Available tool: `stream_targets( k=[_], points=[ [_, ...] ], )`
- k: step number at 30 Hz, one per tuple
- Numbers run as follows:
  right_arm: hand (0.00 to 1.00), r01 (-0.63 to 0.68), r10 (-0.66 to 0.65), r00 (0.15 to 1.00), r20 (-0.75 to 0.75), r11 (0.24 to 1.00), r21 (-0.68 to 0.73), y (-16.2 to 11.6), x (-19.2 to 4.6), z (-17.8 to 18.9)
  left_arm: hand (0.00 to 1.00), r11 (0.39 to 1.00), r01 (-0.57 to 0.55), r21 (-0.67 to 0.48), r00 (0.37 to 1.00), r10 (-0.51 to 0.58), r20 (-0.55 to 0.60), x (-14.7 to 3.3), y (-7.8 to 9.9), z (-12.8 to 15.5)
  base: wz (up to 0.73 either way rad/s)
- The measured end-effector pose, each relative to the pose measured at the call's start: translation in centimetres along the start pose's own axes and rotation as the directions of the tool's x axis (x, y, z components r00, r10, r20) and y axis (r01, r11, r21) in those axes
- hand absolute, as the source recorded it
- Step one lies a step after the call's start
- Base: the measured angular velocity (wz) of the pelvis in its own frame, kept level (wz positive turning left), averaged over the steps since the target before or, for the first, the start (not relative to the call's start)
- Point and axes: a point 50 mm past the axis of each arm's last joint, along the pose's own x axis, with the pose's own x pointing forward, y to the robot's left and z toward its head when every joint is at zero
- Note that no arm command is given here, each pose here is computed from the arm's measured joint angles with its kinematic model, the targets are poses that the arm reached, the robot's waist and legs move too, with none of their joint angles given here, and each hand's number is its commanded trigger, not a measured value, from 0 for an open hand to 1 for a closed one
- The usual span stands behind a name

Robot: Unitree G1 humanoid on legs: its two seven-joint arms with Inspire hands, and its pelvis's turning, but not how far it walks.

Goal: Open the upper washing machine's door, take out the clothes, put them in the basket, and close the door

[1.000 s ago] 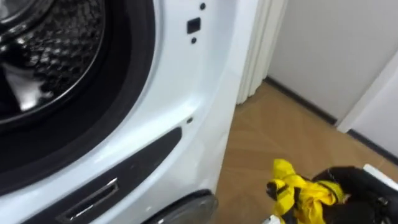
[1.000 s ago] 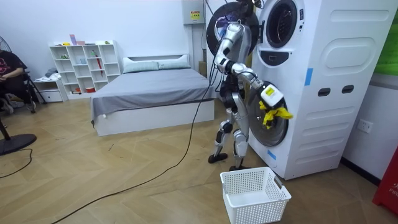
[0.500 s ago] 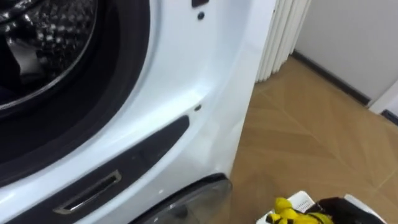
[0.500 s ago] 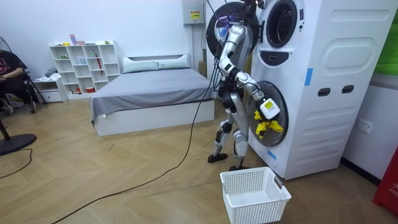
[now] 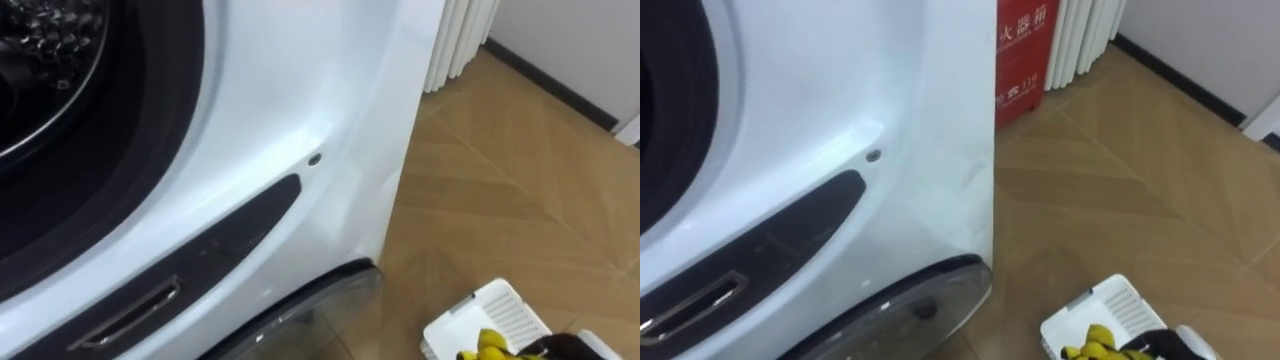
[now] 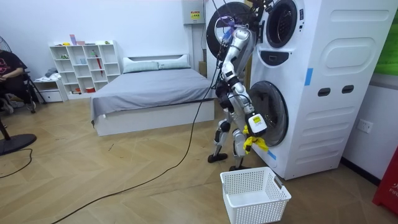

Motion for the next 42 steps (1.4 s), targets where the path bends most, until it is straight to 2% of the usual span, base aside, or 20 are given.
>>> stream_targets(
  k=[4,10,15,26,27,29,30,31,32,34,42],
  points=[
    [1.0,0.044,-0.044,0.998,-0.041,0.999,0.001,1.0,0.0,-0.8,0.0,1.0,0.006,0.015,1.0,-0.006,-0.004,0.0,-0.4,0.1,0.13],
    [1.0,0.129,-0.129,0.991,-0.047,0.992,-0.018,0.5,0.2,-0.8,0.0,1.0,0.007,0.02,1.0,-0.007,-0.004,0.1,-1.6,0.3,0.01],
    [1.0,0.205,-0.205,0.978,-0.024,0.979,-0.013,-0.2,0.5,0.1,0.0,0.999,0.002,0.037,1.0,-0.003,0.017,0.0,-1.9,0.8,0.02],
    [0.98,0.252,-0.253,0.967,-0.037,0.968,-0.017,-0.3,0.4,-0.2,0.0,0.998,-0.007,0.055,1.0,0.006,0.018,0.0,-2.0,1.0,0.04],
    [0.65,0.254,-0.254,0.966,-0.038,0.967,-0.017,-0.3,0.4,-0.3,0.0,0.998,-0.008,0.054,1.0,0.007,0.018,0.0,-2.0,1.0,0.0],
    [0.62,0.255,-0.255,0.966,-0.039,0.967,-0.017,-0.3,0.4,-0.3,0.0,0.998,-0.008,0.054,1.0,0.007,0.017,0.0,-2.0,0.9,0.0],
    [0.58,0.258,-0.258,0.965,-0.039,0.966,-0.017,-0.3,0.4,-0.3,0.0,0.999,-0.008,0.054,1.0,0.007,0.017,0.0,-2.0,0.9,0.0],
    [0.22,0.259,-0.26,0.965,-0.038,0.966,-0.016,-0.3,0.4,-0.2,0.0,0.999,-0.008,0.054,1.0,0.007,0.017,0.0,-2.0,0.9,0.0],
    [0.11,0.263,-0.263,0.964,-0.037,0.965,-0.016,-0.4,0.4,-0.2,0.0,0.999,-0.008,0.053,1.0,0.007,0.017,0.0,-2.0,0.9,0.0],
    [0.0,0.267,-0.267,0.963,-0.034,0.964,-0.015,-0.4,0.5,-0.1,0.0,0.999,-0.008,0.052,1.0,0.007,0.017,0.0,-2.0,0.9,0.0],
    [0.0,0.283,-0.285,0.958,-0.029,0.957,-0.066,-0.5,0.4,-0.3,0.0,0.999,0.002,0.054,0.999,-0.005,0.041,-0.1,-2.2,1.3,0.04]
  ],
)
